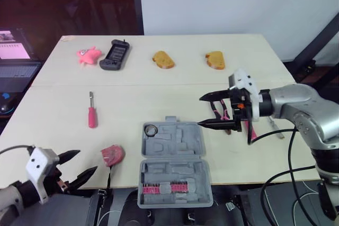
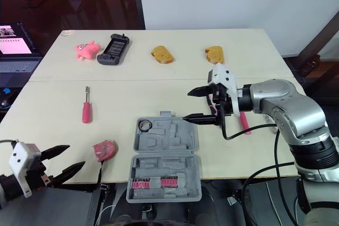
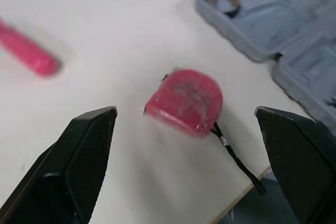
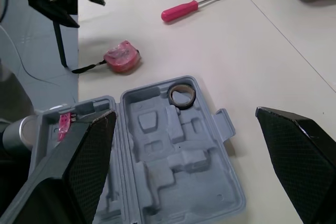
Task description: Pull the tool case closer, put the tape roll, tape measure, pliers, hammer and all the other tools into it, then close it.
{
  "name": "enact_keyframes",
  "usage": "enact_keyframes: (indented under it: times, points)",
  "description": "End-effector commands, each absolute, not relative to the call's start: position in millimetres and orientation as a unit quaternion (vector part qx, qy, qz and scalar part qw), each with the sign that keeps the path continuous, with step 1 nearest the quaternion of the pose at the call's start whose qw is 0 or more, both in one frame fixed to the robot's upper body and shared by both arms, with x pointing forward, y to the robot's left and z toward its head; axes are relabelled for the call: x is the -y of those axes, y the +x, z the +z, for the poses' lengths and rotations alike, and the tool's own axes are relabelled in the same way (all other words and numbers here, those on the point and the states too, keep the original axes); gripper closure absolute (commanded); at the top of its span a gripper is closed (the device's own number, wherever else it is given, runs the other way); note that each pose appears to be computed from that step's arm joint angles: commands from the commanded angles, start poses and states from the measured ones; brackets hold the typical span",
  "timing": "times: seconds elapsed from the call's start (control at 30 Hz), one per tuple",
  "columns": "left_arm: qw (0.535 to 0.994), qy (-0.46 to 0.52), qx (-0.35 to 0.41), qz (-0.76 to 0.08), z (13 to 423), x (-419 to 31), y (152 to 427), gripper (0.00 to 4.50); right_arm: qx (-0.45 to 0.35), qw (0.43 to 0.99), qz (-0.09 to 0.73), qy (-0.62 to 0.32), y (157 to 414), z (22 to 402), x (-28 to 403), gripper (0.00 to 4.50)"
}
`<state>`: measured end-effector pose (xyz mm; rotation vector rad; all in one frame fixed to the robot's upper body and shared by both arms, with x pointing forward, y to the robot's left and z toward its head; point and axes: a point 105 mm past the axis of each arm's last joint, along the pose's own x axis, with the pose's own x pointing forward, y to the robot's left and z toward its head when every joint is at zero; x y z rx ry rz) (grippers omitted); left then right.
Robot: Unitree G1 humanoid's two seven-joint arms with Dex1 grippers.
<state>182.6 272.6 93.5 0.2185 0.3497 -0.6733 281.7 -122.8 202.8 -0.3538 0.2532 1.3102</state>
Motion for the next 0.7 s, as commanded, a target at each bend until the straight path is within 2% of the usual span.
enact_keyframes:
  times: [0.03, 0.1, 0.23, 0.43, 0.7]
  points:
    - [0.882, 0.154, -0.170, -0.411, 103, -275, 193, 0.07, -0.102, 0.752, 0.626, -0.180, 270, 214, 119, 0.00]
    - [0.847, 0.199, -0.189, -0.455, 102, -280, 200, 0.07, -0.105, 0.739, 0.640, -0.184, 261, 213, 117, 0.00]
    - [0.813, 0.230, -0.218, -0.488, 98, -288, 222, 0.07, -0.114, 0.722, 0.658, -0.180, 243, 218, 113, 0.00]
    - [0.793, 0.252, -0.218, -0.510, 86, -270, 249, 0.07, -0.137, 0.724, 0.648, -0.193, 230, 219, 117, 0.00]
    - [0.783, 0.255, -0.225, -0.521, 68, -242, 255, 0.07, -0.150, 0.732, 0.633, -0.203, 223, 214, 119, 0.00]
